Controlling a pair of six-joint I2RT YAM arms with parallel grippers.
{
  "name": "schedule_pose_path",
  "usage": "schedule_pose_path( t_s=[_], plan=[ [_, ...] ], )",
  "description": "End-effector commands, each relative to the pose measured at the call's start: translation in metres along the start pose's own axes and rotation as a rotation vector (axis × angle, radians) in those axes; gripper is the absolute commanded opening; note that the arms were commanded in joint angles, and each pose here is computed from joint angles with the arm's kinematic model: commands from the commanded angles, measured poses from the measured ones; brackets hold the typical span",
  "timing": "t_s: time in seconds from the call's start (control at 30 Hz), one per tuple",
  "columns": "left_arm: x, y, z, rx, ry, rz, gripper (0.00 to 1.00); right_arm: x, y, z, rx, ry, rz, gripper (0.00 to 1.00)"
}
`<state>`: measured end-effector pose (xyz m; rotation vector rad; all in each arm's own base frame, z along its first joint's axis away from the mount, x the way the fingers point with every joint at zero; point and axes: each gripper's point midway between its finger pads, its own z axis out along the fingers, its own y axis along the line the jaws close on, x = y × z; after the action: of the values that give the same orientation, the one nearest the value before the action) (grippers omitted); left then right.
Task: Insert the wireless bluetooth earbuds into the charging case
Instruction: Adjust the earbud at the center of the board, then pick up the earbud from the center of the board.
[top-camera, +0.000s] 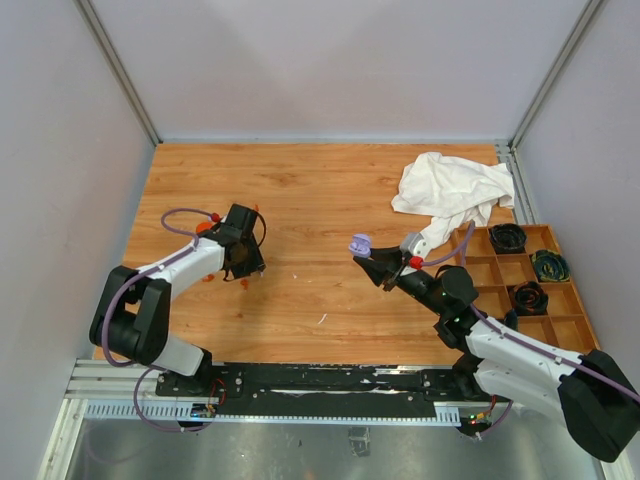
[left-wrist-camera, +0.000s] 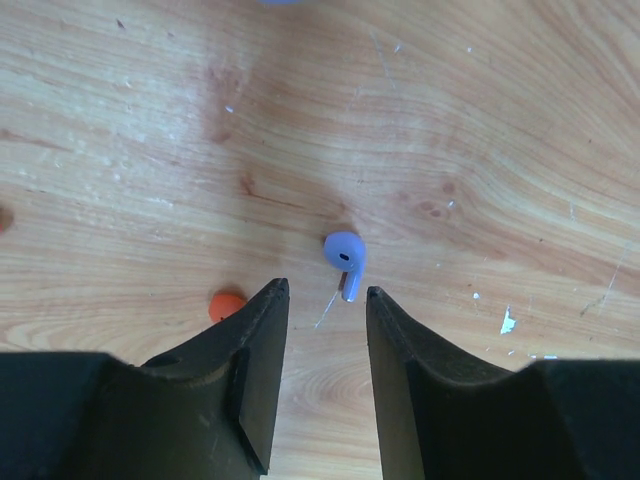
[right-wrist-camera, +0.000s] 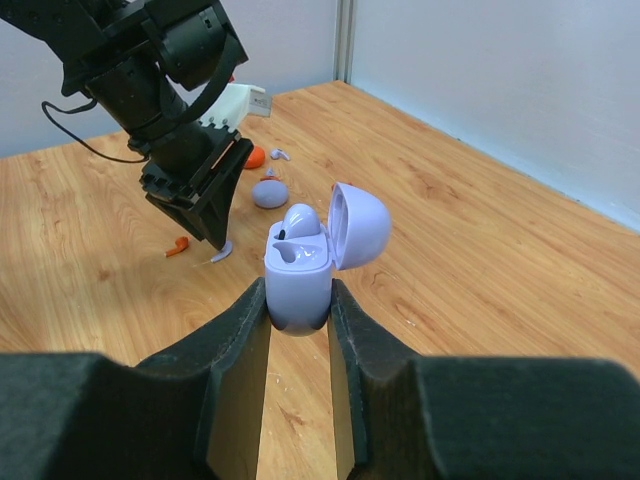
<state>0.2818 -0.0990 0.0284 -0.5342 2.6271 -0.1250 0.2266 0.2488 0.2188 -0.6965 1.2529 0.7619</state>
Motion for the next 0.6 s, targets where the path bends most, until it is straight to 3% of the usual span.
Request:
schedule_pose_path(
  t_s=[0.0, 0.57],
  plan=[
    [-0.018, -0.003, -0.005, -0.027, -0.053, 0.012, 0.41, -0.004, 0.003, 0.001, -0.006, -0.017, -0.001, 0.05],
    [-0.017, -0.010, 0.012, -0.075, -0.024, 0.074, 0.35, -0.003, 0.003, 0.001, -0.005, -0.013, -0.001, 0.05]
  ],
)
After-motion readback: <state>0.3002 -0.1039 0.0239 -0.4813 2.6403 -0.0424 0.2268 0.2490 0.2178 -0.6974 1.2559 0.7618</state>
